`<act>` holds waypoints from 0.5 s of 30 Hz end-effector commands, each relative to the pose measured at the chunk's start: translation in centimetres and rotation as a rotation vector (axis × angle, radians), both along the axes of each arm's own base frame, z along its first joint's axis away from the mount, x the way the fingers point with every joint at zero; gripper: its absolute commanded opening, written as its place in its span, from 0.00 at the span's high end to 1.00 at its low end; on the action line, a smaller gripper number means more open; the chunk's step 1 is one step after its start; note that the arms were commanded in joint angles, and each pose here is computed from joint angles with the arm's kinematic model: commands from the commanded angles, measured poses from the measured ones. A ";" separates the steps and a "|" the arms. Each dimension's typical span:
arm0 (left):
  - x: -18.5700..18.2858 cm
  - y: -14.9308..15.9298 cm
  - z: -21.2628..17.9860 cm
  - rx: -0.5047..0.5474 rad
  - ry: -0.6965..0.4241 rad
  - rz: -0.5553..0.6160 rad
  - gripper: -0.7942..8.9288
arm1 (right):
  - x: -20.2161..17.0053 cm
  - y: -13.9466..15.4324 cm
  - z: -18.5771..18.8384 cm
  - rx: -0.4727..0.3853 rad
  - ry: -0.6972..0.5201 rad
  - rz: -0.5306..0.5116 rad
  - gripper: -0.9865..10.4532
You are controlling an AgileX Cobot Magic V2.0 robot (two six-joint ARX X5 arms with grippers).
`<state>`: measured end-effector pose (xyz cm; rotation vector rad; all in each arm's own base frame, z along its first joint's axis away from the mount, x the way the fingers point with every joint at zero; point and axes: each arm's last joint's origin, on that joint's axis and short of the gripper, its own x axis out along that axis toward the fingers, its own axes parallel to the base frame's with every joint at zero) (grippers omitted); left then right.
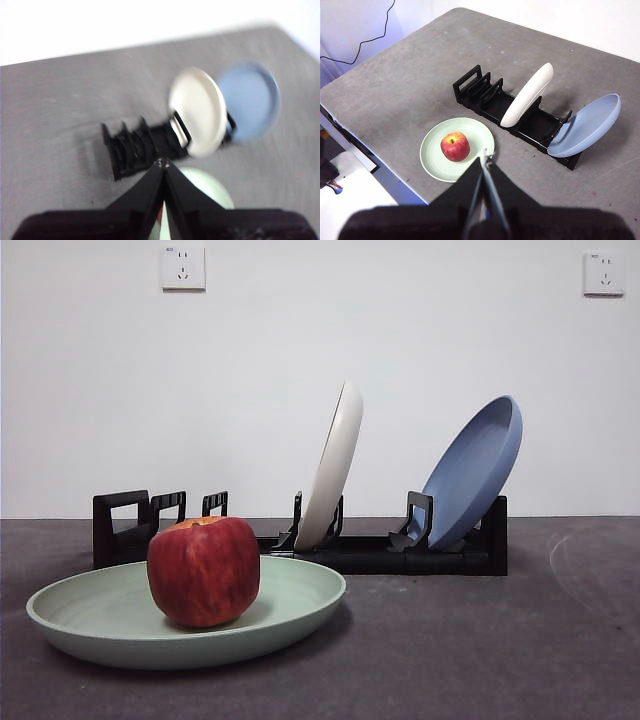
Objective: Take the green plate from the plate rack,put the plate on the table,take the apple from the table,put the apple in the plate
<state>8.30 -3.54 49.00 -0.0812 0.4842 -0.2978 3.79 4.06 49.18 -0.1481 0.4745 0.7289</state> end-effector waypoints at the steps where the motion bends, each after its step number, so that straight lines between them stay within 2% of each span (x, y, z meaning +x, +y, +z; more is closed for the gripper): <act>1: -1.2 1.3 0.6 -0.117 -0.046 0.147 0.92 | 0.0 0.0 -0.3 -0.017 0.022 -0.008 0.92; 5: -2.7 2.3 1.1 -0.170 -0.172 0.206 0.92 | 0.0 0.0 -0.3 -0.017 0.022 -0.008 0.92; 8: -3.0 2.3 0.5 -0.243 -0.308 0.143 0.92 | 0.0 0.0 -0.3 -0.017 0.022 -0.008 0.92; 12: -2.4 2.1 -2.6 -0.300 -0.506 0.008 0.92 | 0.0 0.0 -0.3 -0.017 0.022 -0.008 0.92; 15: -1.8 2.2 -6.6 -0.266 -0.623 -0.014 0.92 | 0.0 0.0 -0.3 -0.017 0.022 -0.008 0.92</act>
